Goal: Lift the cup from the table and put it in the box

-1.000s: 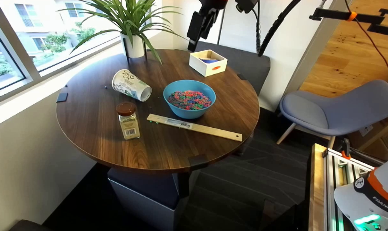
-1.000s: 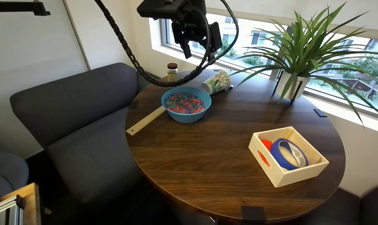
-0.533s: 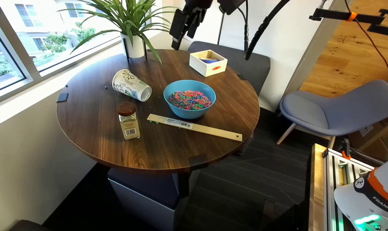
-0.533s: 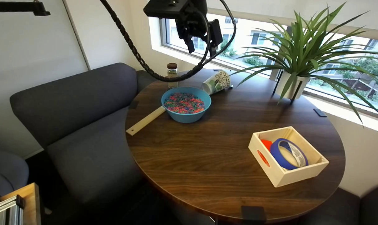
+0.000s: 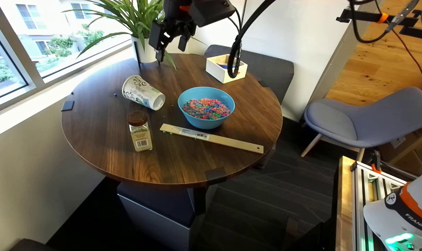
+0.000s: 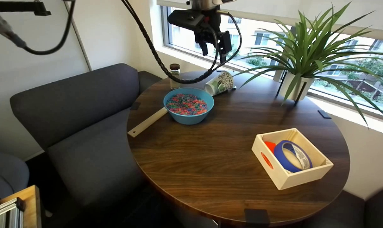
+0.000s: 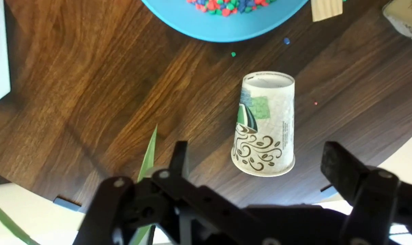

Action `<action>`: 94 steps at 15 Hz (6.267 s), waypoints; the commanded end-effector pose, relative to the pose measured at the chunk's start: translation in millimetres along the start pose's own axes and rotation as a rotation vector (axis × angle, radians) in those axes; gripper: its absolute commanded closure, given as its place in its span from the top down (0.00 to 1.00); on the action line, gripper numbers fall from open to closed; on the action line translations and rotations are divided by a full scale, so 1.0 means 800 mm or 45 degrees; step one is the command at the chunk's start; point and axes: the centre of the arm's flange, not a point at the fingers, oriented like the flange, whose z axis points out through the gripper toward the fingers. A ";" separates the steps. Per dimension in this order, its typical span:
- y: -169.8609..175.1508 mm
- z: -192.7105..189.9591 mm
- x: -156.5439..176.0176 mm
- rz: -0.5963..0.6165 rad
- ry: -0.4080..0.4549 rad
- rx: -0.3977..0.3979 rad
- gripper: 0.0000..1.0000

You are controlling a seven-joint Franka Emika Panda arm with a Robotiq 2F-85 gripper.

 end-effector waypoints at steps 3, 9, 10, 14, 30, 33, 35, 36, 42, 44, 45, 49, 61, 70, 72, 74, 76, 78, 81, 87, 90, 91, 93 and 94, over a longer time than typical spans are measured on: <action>-0.014 0.022 0.023 -0.026 0.031 0.011 1.00; -0.030 0.034 0.046 0.089 0.071 -0.026 1.00; -0.037 0.047 0.063 0.173 0.119 -0.048 1.00; -0.052 0.084 0.099 0.361 0.298 -0.098 1.00; -0.100 0.145 0.138 0.462 0.274 -0.291 1.00; -0.106 0.153 0.144 0.508 0.328 -0.314 1.00; -0.109 0.162 0.142 0.520 0.343 -0.334 1.00; -0.110 0.166 0.141 0.523 0.347 -0.346 1.00; -0.111 0.178 0.145 0.560 0.450 -0.367 1.00; -0.111 0.178 0.147 0.571 0.473 -0.357 1.00; -0.111 0.180 0.147 0.569 0.445 -0.363 1.00; -0.117 0.198 0.140 0.515 0.379 -0.372 1.00; -0.110 0.181 0.119 0.478 0.079 -0.503 0.35; -0.103 0.146 0.127 0.499 0.131 -0.456 0.02; -0.101 0.136 0.128 0.514 0.154 -0.444 0.02; -0.096 0.119 0.130 0.534 0.192 -0.437 0.02; -0.091 0.097 0.133 0.565 0.242 -0.425 0.02; -0.086 0.067 0.133 0.609 0.322 -0.382 0.02; -0.081 0.024 0.124 0.602 0.516 -0.225 0.02; -0.065 -0.019 0.081 0.490 0.794 0.158 0.02; -0.052 -0.025 0.053 0.457 0.833 0.365 0.02; -0.050 -0.027 0.042 0.442 0.841 0.430 0.02; -0.047 -0.028 0.026 0.420 0.814 0.505 0.02; -0.046 -0.027 0.020 0.407 0.784 0.524 0.02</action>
